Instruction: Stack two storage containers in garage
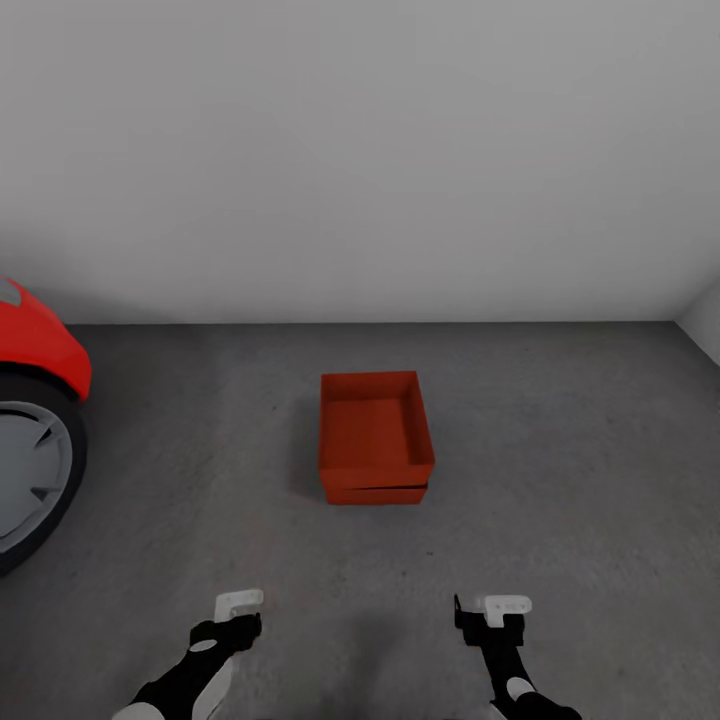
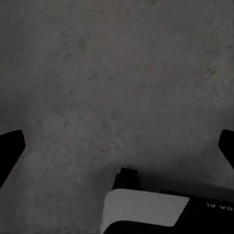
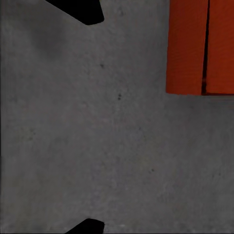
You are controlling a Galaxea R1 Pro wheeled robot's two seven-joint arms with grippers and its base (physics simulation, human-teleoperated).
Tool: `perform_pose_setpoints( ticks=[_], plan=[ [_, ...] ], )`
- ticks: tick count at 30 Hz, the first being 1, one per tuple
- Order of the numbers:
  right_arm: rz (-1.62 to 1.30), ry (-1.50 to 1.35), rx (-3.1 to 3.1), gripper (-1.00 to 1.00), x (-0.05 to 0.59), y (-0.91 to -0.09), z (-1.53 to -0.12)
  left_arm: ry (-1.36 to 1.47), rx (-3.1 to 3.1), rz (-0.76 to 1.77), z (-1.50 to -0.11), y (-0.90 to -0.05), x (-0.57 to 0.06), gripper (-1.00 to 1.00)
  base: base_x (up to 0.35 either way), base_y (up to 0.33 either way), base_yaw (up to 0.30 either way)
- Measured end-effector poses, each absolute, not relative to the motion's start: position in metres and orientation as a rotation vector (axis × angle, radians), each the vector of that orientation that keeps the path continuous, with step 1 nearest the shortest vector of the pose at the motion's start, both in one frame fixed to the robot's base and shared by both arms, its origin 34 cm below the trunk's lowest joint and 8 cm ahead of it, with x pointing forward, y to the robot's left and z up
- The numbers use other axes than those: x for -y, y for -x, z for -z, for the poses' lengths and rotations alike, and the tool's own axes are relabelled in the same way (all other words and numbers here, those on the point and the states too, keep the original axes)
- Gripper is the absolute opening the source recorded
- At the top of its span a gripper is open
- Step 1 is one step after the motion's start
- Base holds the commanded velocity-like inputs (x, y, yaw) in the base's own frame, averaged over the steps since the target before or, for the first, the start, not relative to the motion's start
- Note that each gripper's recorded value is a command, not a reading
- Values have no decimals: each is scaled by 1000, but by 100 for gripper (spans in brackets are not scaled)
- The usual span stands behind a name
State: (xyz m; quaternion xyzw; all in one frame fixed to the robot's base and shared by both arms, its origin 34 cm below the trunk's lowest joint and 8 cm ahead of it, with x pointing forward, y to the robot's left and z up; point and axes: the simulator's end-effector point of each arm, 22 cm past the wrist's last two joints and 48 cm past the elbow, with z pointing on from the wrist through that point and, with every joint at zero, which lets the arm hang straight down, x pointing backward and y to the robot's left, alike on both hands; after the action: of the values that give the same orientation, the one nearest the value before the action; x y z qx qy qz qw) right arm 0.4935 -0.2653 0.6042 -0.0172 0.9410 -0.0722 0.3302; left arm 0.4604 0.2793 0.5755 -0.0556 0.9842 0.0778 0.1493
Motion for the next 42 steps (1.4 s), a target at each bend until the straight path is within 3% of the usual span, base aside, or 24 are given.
perform_pose_setpoints(
  ticks=[3,9,13,20,32,42],
  plan=[
    [275,74,-2478,100,314,-484,-603,190,-2932,-349,-566,-403,-337,100,0,0,0],
    [350,141,-2611,100,352,-415,-588,369,-3040,-443,-564,-330,-377,100,0,0,0],
    [349,185,-2768,100,352,-314,-579,391,-3052,-451,-564,-322,-380,100,0,0,0],
    [375,222,-2962,100,357,-239,-575,391,-3074,-446,-564,-312,-376,100,0,0,0],
    [135,149,-3382,100,316,-70,-595,377,-3281,-278,-571,-165,-341,100,0,0,0],
    [105,55,-3331,100,299,-61,-599,372,-3274,-282,-575,-150,-339,100,0,0,0]
  ],
)
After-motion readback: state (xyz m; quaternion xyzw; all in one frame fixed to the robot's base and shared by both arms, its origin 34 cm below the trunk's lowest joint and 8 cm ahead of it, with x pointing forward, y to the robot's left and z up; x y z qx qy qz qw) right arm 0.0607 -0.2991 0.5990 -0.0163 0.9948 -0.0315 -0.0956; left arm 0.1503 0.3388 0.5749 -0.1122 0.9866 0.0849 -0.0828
